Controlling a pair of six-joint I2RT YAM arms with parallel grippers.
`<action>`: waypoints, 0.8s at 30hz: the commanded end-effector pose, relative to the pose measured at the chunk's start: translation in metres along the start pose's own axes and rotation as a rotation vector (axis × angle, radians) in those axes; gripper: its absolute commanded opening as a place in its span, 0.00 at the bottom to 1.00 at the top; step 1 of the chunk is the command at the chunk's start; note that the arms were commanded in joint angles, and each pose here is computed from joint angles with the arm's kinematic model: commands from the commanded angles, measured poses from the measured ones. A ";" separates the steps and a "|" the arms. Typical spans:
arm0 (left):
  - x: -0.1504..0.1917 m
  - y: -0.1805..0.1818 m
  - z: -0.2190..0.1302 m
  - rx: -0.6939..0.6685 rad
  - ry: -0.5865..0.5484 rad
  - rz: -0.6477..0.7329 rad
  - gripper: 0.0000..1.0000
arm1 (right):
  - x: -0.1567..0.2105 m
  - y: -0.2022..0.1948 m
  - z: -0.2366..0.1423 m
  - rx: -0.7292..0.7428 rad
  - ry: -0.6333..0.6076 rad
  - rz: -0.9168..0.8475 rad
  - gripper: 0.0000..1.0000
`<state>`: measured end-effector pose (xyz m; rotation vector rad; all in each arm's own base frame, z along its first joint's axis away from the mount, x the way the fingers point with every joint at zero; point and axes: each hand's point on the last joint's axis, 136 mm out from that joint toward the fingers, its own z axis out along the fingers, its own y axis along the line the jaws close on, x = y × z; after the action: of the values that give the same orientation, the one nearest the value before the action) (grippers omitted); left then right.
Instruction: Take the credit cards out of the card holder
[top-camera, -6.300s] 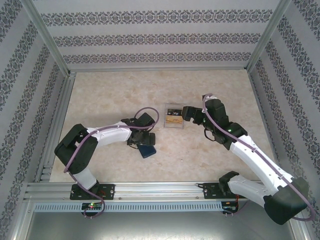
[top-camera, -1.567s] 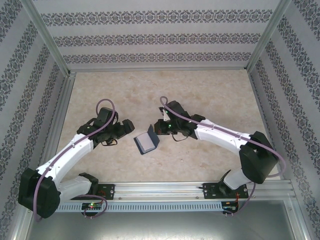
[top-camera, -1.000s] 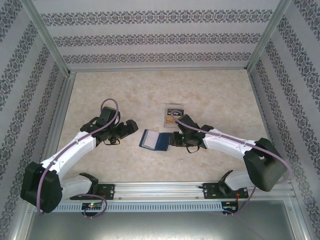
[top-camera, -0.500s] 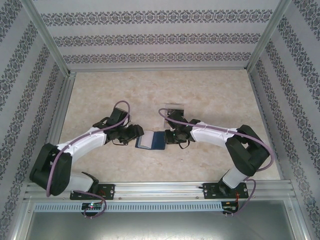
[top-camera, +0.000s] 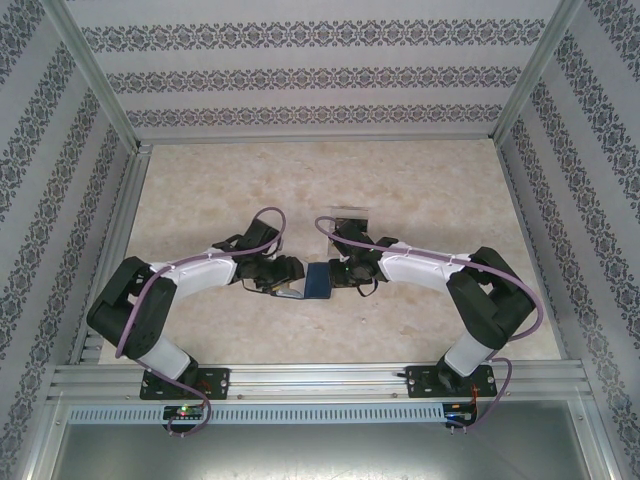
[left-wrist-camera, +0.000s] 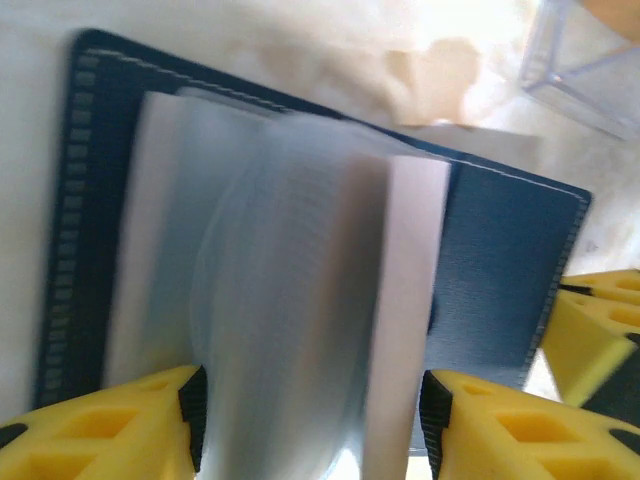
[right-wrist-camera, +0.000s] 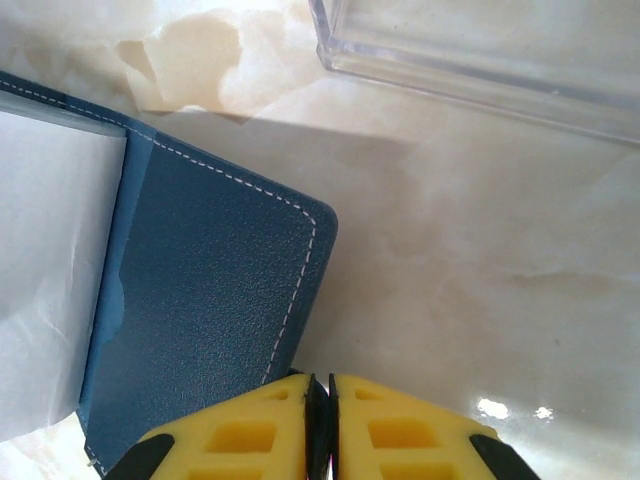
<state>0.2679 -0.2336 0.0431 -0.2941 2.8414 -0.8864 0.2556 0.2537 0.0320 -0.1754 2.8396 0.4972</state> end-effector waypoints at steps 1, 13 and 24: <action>-0.006 -0.023 -0.001 0.039 -0.027 0.051 0.63 | -0.001 0.005 0.000 -0.008 -0.001 -0.012 0.15; -0.013 -0.006 -0.041 -0.114 -0.132 0.083 0.71 | 0.001 0.005 -0.005 -0.013 -0.013 -0.004 0.16; -0.003 -0.019 -0.005 -0.007 -0.033 0.092 0.67 | 0.004 0.008 -0.007 -0.011 -0.016 -0.011 0.16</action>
<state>0.2714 -0.2272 0.0549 -0.2502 2.8257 -0.7587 0.2529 0.2584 0.0356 -0.1924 2.8293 0.5103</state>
